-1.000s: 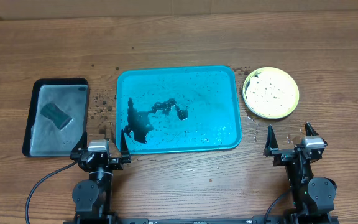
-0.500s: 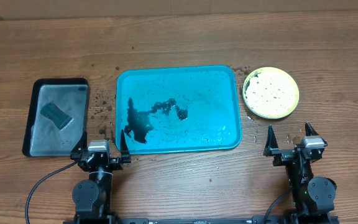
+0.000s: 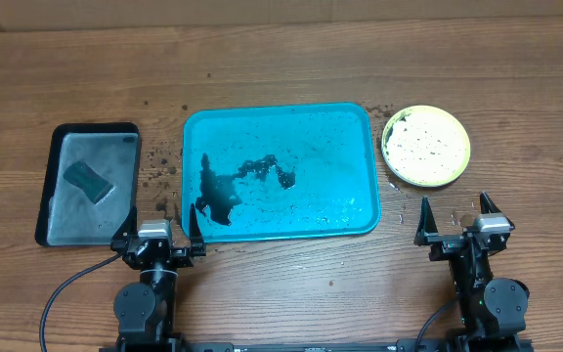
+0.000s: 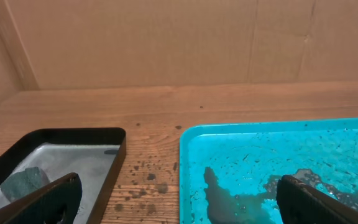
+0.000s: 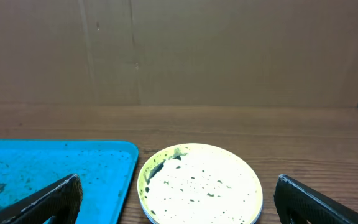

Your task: Clean dirty plates on tray and stack at the side

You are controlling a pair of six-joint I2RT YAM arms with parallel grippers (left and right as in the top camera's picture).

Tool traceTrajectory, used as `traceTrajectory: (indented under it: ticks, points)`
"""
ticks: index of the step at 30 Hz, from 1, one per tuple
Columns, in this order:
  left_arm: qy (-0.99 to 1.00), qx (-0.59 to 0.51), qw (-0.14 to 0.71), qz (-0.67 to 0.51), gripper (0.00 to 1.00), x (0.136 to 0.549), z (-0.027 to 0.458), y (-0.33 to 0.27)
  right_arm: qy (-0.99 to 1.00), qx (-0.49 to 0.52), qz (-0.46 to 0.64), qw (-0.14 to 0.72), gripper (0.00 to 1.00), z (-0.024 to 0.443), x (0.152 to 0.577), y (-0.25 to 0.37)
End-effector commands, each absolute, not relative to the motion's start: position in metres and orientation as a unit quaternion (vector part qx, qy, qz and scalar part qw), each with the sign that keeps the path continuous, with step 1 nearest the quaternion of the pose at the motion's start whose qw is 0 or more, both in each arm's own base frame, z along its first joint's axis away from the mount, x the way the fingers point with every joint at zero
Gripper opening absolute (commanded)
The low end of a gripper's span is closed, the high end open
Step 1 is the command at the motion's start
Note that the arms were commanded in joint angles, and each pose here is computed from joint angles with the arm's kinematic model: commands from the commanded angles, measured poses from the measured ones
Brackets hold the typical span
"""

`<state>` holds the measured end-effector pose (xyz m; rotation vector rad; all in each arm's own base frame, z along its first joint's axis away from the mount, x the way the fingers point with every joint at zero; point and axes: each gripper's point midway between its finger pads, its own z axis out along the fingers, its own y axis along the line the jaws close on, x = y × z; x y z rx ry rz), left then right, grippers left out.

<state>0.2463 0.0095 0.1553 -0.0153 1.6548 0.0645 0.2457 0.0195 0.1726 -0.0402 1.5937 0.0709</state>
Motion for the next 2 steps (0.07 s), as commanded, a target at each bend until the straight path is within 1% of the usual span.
traceTrajectory:
  ticks: [1,2]
  points:
    - [0.733,-0.008,0.679,0.041,1.0,0.2457,0.1566,0.0136,0.714,-0.02,0.031,0.699,1.0,0.1706,0.2457,0.0196]
    - [0.733,-0.008,0.679,0.041,1.0,0.2457,0.1566,0.0136,0.714,-0.02,0.031,0.699,1.0,0.1705,0.2457,0.0196]
